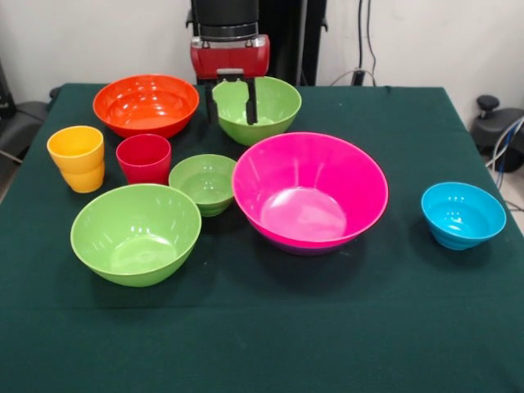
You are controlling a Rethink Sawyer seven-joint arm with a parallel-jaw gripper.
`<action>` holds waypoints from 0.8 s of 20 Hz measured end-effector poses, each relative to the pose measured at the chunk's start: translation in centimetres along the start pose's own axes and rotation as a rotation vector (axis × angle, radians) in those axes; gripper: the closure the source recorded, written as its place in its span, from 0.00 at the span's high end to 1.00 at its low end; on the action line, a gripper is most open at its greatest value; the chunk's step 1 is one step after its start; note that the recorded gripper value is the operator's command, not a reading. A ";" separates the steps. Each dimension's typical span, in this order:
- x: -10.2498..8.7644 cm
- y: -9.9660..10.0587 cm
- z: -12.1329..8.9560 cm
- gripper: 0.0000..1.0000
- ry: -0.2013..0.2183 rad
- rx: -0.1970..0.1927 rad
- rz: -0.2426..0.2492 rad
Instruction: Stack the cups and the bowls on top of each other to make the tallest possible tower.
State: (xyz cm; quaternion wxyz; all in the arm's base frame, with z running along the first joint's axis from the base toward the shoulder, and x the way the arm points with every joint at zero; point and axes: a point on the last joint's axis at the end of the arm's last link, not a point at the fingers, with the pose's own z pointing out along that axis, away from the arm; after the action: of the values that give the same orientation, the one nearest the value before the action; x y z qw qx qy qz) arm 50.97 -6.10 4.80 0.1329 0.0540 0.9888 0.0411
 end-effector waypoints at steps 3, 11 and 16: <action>-0.1 -0.5 0.2 1.00 -0.001 0.001 0.010; 0.2 -1.5 1.5 1.00 0.013 -0.007 0.043; 0.8 -1.6 3.2 1.00 0.035 -0.022 0.060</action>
State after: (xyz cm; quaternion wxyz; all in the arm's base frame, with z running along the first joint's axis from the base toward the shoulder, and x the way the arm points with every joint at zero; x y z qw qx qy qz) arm 50.88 -7.39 1.41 0.1149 0.0812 0.9884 0.0571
